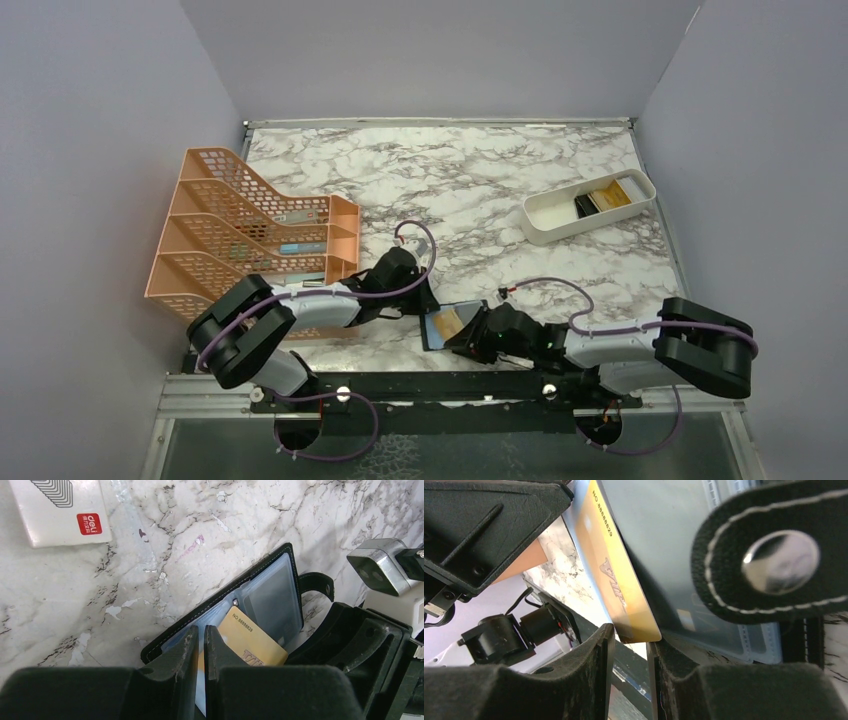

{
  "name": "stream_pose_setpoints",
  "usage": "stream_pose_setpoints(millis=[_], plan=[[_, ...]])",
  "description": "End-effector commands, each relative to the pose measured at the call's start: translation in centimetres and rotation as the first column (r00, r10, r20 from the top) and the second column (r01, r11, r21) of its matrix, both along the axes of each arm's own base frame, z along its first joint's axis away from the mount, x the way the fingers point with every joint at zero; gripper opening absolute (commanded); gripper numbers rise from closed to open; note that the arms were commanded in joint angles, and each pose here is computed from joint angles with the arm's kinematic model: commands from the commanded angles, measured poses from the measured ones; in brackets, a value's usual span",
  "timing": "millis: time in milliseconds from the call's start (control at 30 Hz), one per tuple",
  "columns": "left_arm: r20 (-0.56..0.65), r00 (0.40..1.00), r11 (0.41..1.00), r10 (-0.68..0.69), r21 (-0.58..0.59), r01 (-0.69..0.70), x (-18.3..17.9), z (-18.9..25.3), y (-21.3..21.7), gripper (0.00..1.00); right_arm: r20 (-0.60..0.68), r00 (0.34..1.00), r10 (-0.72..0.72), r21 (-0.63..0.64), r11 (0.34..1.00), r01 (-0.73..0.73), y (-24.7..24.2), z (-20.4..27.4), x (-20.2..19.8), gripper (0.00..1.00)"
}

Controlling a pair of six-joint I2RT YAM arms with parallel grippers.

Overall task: Put the credit cards into the card holder
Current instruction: Adjust the credit card in the card holder.

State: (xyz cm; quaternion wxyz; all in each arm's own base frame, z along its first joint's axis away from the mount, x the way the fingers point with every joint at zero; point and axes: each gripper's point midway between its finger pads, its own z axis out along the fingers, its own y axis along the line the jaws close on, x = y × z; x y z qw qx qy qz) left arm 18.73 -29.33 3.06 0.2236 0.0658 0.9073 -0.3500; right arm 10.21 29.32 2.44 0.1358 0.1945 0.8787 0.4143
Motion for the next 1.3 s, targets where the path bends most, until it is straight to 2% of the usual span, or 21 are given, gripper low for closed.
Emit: stream_pose_setpoints(millis=[0,167,367,433,467,533,633,700,767,900,933,1000,1100,1167,1267], plan=[[0.005,1.0,1.0,-0.011,-0.026,0.011,-0.3,0.8,-0.1,0.12,0.034,0.999,0.015,-0.025,1.0,-0.014,0.6,0.5,0.4,0.34],[0.028,0.999,1.0,-0.024,-0.007,0.024,0.1,1.3,-0.2,0.12,0.117,0.973,0.198,-0.181,0.968,-0.175,-0.9,-0.2,-0.7,0.35],[-0.001,0.999,0.999,-0.04,-0.015,0.04,-0.2,0.3,-0.5,0.1,0.228,0.927,0.297,-0.15,0.952,-0.268,-1.1,0.8,-1.4,0.33],[-0.009,0.999,0.999,-0.044,-0.016,0.044,-0.4,0.1,-0.5,0.09,0.317,0.879,0.356,-0.157,0.934,-0.322,-0.3,2.1,-1.1,0.32],[-0.011,0.999,0.999,-0.045,-0.013,0.045,-0.4,0.0,-0.5,0.09,0.373,0.834,0.406,-0.182,0.914,-0.364,0.2,2.8,-1.0,0.32],[-0.011,0.999,0.999,-0.046,-0.008,0.046,-0.4,0.0,-0.4,0.09,0.454,0.718,0.528,-0.31,0.849,-0.428,0.9,3.7,-0.2,0.33],[-0.011,0.999,0.999,-0.047,-0.007,0.047,-0.5,0.1,-0.4,0.09,0.485,0.558,0.674,-0.513,0.735,-0.443,1.4,4.5,1.7,0.37],[-0.012,0.999,0.999,-0.053,-0.013,0.053,-0.5,0.3,-0.5,0.08,0.514,0.41,0.753,-0.577,0.657,-0.484,2.5,5.6,1.8,0.39],[-0.018,0.998,0.998,-0.057,-0.021,0.056,-0.6,0.4,-0.6,0.08,0.513,0.299,0.805,-0.643,0.591,-0.487,2.8,5.9,2.2,0.42],[-0.027,0.998,0.998,-0.061,-0.03,0.06,-1.0,0.4,-0.6,0.08,0.513,0.036,0.858,-0.732,0.458,-0.504,3.6,6.9,1.8,0.45],[-0.03,0.998,0.998,-0.06,-0.029,0.06,-1.0,0.3,-0.5,0.08,0.504,-0.046,0.863,-0.764,0.42,-0.49,3.6,7.0,1.7,0.45],[-0.035,0.998,0.998,-0.059,-0.027,0.058,-1.1,0.2,-0.4,0.08,0.454,-0.158,0.877,-0.821,0.343,-0.456,3.1,6.4,1.8,0.45],[-0.039,0.998,0.998,-0.059,-0.026,0.058,-1.2,0.1,-0.3,0.08,0.314,-0.216,0.924,-0.884,0.202,-0.422,1.4,4.6,2.3,0.46],[-0.04,0.998,0.998,-0.057,-0.023,0.056,-1.3,0.0,-0.2,0.08,0.24,-0.225,0.944,-0.909,0.137,-0.394,0.5,4.1,2.9,0.46],[-0.044,0.997,0.998,-0.057,-0.021,0.057,-1.4,-0.2,0.0,0.08,0.206,-0.295,0.933,-0.919,0.081,-0.386,-0.3,4.1,2.3,0.46]])
